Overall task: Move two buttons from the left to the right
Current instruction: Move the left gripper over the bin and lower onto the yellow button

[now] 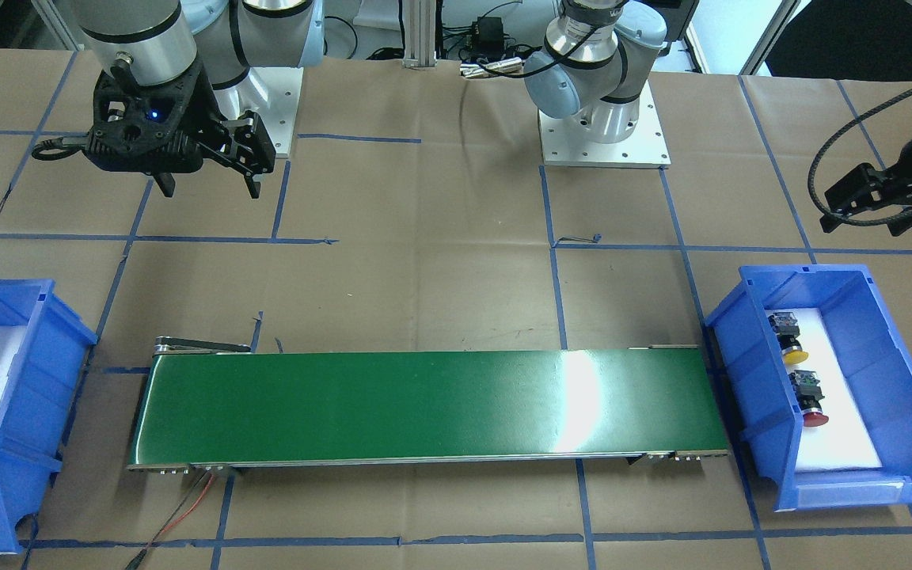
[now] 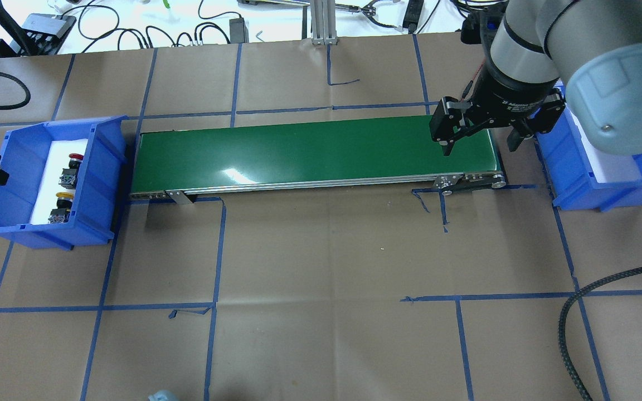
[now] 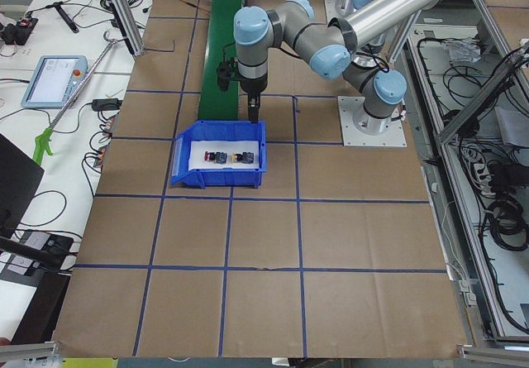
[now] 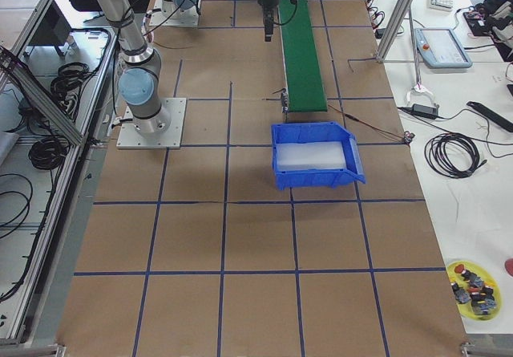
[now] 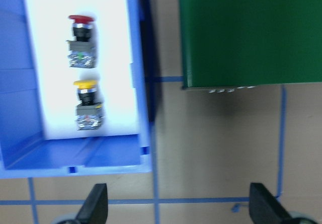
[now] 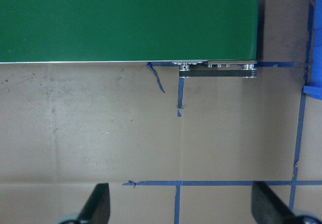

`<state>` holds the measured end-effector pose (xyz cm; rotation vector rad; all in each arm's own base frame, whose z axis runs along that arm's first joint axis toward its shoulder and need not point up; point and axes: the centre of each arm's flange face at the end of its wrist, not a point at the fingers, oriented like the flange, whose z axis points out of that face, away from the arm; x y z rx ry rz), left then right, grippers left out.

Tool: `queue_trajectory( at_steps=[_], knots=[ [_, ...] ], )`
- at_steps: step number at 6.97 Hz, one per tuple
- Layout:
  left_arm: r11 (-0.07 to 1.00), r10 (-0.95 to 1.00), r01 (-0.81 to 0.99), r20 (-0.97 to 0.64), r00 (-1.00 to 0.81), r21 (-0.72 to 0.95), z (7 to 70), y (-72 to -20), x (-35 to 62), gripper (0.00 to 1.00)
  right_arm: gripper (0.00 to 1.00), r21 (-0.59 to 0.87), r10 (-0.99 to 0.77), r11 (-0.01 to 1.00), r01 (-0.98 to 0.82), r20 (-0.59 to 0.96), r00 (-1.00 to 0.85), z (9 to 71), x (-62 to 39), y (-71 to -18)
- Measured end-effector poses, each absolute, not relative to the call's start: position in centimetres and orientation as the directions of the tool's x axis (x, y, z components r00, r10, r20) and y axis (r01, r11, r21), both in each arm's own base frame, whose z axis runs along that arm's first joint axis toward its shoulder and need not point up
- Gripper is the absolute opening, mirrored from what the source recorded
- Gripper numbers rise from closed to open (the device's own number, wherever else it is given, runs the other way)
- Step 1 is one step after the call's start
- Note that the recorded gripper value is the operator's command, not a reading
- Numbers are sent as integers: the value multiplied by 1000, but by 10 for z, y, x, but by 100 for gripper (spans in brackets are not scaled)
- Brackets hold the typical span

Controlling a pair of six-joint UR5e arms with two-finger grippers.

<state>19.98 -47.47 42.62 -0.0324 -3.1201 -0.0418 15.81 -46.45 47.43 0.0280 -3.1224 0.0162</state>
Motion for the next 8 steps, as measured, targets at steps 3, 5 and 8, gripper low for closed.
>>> queue_trajectory(
  at_steps=[3,5,8],
  knots=[
    [1000,20,20,20,-1000,16,393,-478,221,100,100,-10,-19,1000,-19,19,-1000,474,158,-465],
    [1000,12,12,-2,-1000,-19,344,-470,214,100,100,-11,-17,1000,-18,20,-1000,475,157,-465],
    [999,-15,-15,-10,-1000,-37,288,-472,212,100,100,-13,-16,1000,-17,19,-1000,476,156,-466]
  ],
)
